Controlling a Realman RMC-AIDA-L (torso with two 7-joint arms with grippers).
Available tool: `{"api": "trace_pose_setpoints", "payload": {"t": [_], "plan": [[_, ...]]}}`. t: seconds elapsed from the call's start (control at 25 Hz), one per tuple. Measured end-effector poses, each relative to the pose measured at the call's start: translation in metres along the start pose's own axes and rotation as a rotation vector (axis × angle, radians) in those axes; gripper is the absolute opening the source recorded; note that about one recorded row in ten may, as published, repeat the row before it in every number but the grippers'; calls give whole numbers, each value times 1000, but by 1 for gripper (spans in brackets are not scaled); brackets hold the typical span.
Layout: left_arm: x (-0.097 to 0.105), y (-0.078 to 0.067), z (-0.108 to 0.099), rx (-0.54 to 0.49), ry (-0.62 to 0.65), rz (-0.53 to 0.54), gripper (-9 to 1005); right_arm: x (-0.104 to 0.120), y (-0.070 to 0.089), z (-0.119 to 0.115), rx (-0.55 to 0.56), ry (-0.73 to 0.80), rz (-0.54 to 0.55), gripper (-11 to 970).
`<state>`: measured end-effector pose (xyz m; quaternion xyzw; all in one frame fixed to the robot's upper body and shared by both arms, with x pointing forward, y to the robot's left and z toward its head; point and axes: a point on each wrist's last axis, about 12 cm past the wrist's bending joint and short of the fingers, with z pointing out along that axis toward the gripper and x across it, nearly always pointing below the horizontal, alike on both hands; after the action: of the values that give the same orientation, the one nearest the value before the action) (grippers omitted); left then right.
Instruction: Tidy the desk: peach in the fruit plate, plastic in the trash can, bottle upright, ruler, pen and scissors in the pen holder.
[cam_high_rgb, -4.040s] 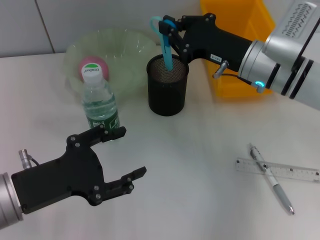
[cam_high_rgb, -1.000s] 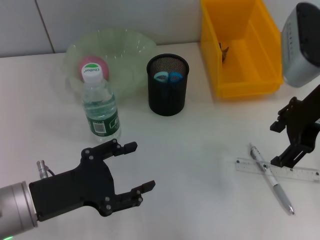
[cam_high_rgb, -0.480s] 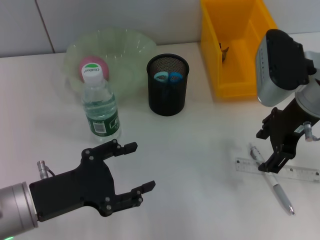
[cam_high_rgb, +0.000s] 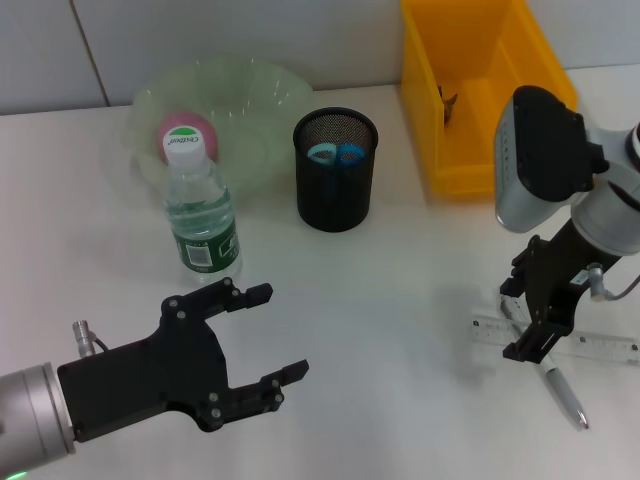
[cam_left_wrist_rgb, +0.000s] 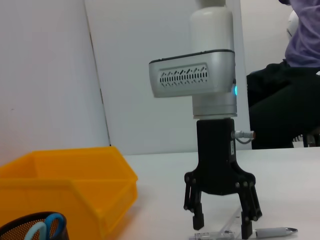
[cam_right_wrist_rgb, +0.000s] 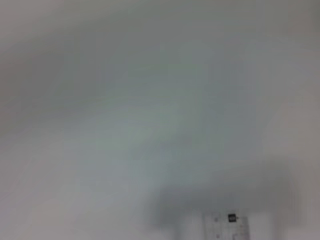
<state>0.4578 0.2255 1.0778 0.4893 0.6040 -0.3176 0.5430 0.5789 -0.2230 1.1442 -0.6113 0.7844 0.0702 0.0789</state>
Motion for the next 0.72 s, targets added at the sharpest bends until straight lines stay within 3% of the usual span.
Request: {"api": "trace_pose_setpoints", "payload": {"t": [0.72], "plan": [[2,0,0,4,4,-8,782,-5,3,13,-12,-18,0,715]]}}
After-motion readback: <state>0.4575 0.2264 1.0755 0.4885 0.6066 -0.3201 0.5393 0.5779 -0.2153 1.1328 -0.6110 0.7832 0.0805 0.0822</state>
